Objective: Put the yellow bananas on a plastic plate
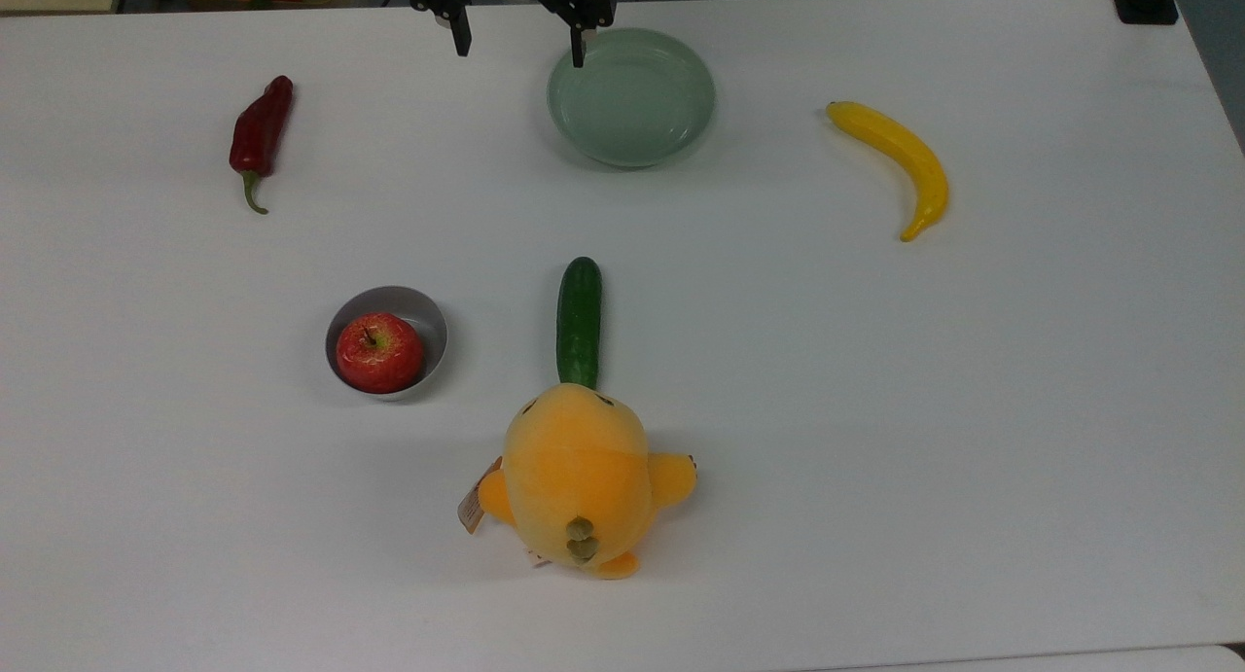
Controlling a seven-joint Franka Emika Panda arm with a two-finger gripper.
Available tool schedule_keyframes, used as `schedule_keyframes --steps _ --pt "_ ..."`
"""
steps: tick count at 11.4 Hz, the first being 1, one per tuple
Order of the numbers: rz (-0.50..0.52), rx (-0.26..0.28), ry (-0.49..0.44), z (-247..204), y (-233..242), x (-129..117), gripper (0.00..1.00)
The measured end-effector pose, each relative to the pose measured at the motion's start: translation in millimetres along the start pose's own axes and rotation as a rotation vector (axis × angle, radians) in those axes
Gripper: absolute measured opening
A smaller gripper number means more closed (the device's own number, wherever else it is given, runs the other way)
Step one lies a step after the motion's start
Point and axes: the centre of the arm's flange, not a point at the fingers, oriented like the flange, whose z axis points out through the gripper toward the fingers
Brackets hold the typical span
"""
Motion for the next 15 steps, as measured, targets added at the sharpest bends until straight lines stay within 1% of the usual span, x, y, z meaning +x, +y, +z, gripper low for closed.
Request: schedule_keyframes --steps 6,7,9,11,15 --pt "0.000 -0.004 -0.024 12.5 0.4 -0.7 1.00" --pt "0.001 -0.002 -0.009 13.9 0.5 2.5 1.00" --pt "0.012 0.005 0.049 22.8 4.4 17.0 1.00" --pt "0.036 0.000 0.086 37.7 18.6 32.1 1.00" --pt "0.079 -0.043 0.168 74.3 58.0 62.8 1.00"
